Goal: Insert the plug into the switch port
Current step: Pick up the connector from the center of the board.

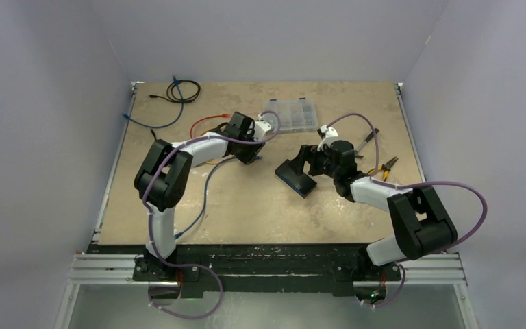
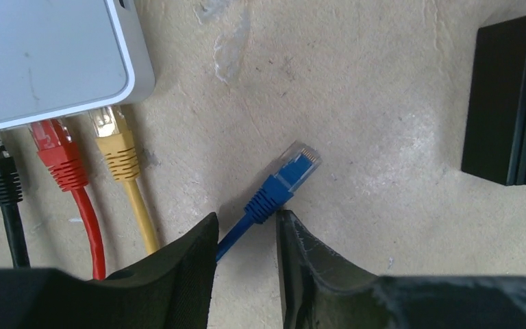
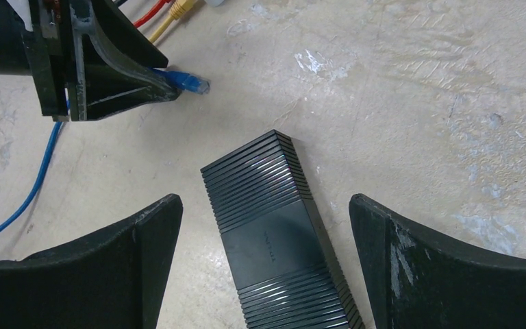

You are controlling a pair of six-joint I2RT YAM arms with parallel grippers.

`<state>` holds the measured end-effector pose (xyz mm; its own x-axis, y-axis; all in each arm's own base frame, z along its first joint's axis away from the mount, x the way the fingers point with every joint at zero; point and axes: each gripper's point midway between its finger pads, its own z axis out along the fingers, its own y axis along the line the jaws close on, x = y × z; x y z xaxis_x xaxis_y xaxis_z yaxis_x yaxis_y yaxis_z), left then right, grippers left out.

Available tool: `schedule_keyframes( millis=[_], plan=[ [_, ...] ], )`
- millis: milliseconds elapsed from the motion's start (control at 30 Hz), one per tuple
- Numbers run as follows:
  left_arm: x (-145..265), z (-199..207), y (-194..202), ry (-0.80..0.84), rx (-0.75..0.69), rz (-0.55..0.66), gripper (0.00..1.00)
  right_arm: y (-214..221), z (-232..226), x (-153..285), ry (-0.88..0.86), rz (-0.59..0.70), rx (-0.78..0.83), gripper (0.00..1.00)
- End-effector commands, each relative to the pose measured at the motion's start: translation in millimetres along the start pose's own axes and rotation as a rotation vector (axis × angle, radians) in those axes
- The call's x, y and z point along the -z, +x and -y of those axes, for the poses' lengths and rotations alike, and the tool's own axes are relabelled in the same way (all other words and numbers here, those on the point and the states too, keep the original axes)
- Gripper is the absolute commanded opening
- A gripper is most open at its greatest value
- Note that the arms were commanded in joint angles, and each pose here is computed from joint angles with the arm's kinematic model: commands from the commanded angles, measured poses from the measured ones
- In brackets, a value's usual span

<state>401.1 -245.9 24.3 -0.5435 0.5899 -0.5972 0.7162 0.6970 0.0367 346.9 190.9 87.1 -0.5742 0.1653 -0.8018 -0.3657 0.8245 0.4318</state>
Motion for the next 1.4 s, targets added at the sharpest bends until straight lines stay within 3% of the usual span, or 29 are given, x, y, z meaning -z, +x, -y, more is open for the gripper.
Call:
schedule_keyframes(
  millis=[0, 367, 700, 1067, 1367],
  plan=[
    [-5.4, 7.6, 11.9, 0.059, 0.022, -0.036, 0.32, -13.2, -8.5, -3.0, -0.039, 0.034, 0.008, 0.94],
    [22.8, 21.7, 22.6, 0.076, 0.071, -0.008, 0.00, -13.0, -9.7, -3.5, -0.046, 0.033, 0.005, 0.94],
    [82.7, 19.9, -28.5, 0.036, 0.104, 0.190, 0.00, -13.3, -11.5, -2.9, -0.055, 0.032, 0.007, 0.94],
    [81.6, 76.6, -24.0, 0.314, 0.216, 0.259, 0.00, -26.3, -51.2, 17.3, -0.258, 0.104, 0.053, 0.93],
    [87.6, 129.5, -44.2, 0.476, 0.138, 0.328, 0.00, -32.2, -80.0, 31.6, -0.399, 0.112, -0.018, 0.89]
  ],
)
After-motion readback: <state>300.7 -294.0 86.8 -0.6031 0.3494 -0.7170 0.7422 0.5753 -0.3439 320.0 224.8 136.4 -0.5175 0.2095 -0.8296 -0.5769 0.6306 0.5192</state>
